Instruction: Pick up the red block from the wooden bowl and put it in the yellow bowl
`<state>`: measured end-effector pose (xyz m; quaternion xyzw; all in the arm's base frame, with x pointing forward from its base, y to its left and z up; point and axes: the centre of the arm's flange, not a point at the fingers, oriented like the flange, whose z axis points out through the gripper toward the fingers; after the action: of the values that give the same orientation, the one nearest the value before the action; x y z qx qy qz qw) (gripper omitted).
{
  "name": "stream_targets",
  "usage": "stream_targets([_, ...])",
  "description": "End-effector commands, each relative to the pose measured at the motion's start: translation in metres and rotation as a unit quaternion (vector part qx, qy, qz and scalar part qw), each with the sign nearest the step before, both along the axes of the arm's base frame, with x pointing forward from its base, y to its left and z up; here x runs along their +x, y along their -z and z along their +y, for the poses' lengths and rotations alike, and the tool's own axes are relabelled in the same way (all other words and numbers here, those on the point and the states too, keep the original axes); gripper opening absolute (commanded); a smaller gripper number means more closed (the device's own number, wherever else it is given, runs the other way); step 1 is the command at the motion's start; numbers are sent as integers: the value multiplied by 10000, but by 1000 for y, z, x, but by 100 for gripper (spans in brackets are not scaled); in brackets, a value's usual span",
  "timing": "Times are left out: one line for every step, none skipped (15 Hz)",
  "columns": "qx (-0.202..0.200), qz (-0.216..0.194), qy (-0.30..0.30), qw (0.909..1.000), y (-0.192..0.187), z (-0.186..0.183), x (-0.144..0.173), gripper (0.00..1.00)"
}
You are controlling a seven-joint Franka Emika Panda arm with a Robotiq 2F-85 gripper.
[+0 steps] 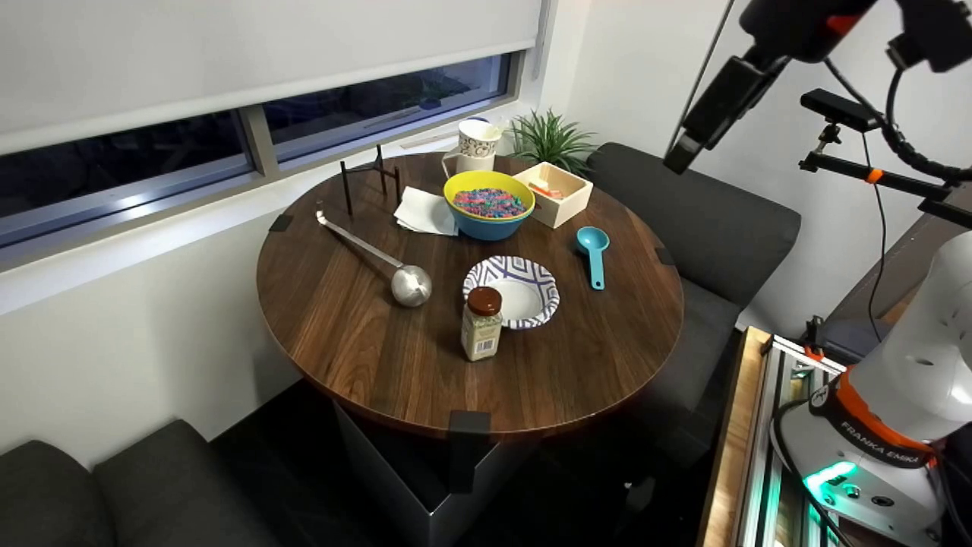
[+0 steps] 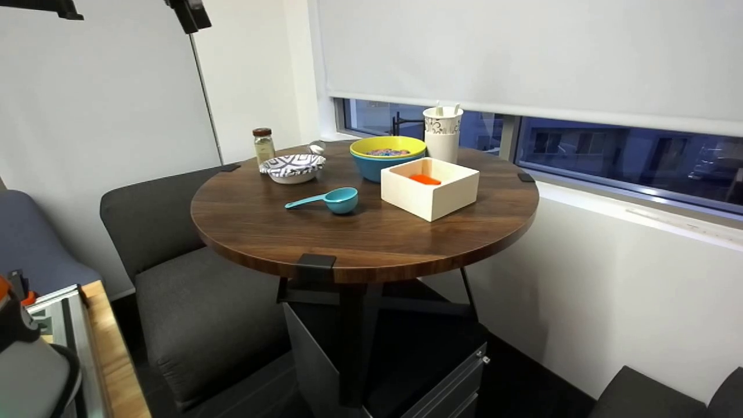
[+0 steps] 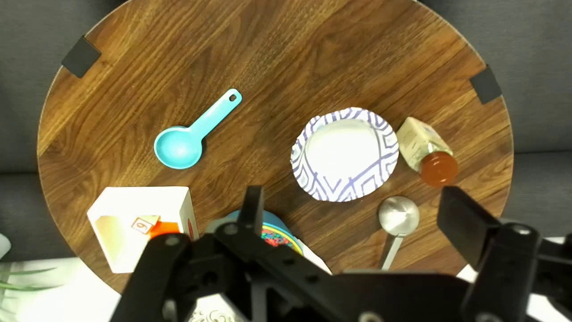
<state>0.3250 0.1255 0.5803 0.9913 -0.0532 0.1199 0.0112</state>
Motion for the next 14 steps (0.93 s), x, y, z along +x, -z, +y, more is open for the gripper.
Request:
stream_targets([444,415,769,9952,5,-31,86,100])
stream_targets([538,550,951,9925,10,-40,102,100])
stream_targets([629,692,1144,9890,16,-49,117,100])
stream_targets([701,800,1359,9850,24,-57,134,100])
stream_targets([749,868,1609,9803,31,-65,147,100])
stream_targets([831,962,1825,9750,38,-73,159,100])
stream_targets([953,1048,2015,9692,43,-84,170,100])
stream_targets([1102,1084,2198,9632,47,-97,179,100])
stream_targets([1263,1098,2366,9571,50,-112,186,100])
stream_targets([1409,1161,2538,9499,53,-130,191,100])
stream_targets([1561,1215,2703,9422,56,-149,195,100])
stream_targets([1704,1230,2892,9339,59,-170,197,100])
stream_targets([1842,1228,3106,9244,63,-190,199,100])
stream_targets([1954,1233,3336,9140,70,-211,199,100])
